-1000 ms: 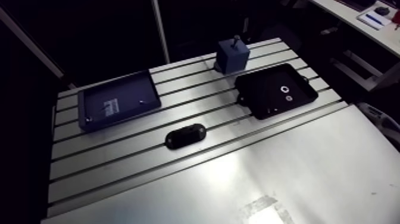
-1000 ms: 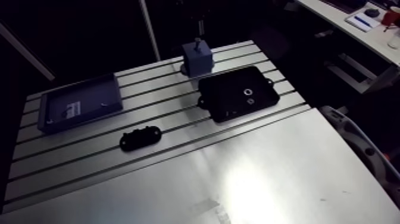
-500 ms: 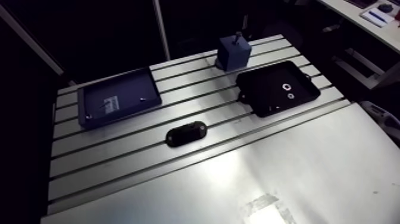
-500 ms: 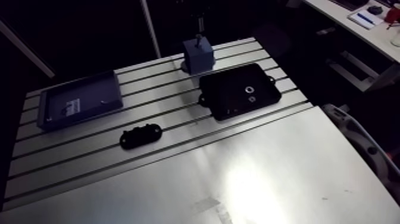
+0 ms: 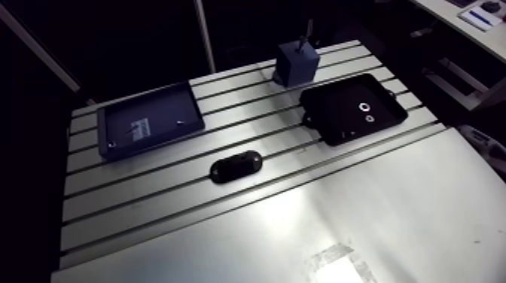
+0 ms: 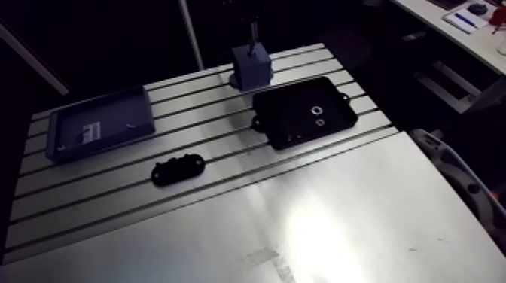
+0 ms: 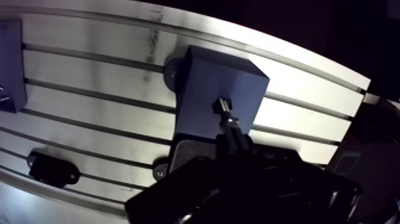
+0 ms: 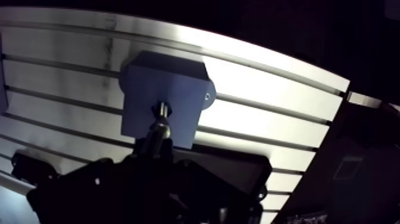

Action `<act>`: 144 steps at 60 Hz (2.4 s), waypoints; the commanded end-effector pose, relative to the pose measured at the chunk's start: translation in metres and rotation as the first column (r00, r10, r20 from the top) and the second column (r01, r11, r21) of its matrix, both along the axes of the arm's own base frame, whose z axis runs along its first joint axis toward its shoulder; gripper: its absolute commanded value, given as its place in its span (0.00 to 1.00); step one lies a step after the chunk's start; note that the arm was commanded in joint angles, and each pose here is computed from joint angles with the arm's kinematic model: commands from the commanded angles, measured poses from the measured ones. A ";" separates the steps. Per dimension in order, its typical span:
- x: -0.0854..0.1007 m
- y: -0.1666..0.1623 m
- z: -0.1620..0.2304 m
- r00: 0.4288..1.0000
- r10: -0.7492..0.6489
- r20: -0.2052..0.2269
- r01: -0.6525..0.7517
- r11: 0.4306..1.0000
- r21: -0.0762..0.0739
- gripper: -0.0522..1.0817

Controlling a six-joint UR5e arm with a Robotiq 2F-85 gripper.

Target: Pick up the M10 bolt and insert it into the hex recess until seated.

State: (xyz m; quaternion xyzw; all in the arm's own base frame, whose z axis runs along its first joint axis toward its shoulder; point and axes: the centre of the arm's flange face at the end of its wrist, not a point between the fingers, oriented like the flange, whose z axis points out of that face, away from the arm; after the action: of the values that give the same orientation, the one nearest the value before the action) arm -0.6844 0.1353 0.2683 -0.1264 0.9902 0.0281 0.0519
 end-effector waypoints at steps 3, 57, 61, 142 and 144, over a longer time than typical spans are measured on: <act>-0.001 0.000 -0.003 1.000 0.000 0.004 0.000 1.000 -0.001 0.95; -0.005 0.002 -0.008 1.000 0.000 0.007 0.000 1.000 -0.003 0.95; -0.006 0.001 -0.006 1.000 0.001 0.004 -0.001 1.000 -0.002 0.95; -0.007 -0.004 -0.019 1.000 -0.006 0.011 0.006 1.000 -0.005 0.95; -0.007 -0.004 -0.020 1.000 -0.006 0.012 0.006 1.000 -0.005 0.95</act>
State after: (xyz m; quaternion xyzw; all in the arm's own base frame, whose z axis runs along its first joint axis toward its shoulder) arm -0.6908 0.1301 0.2528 -0.1242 0.9904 0.0257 0.0557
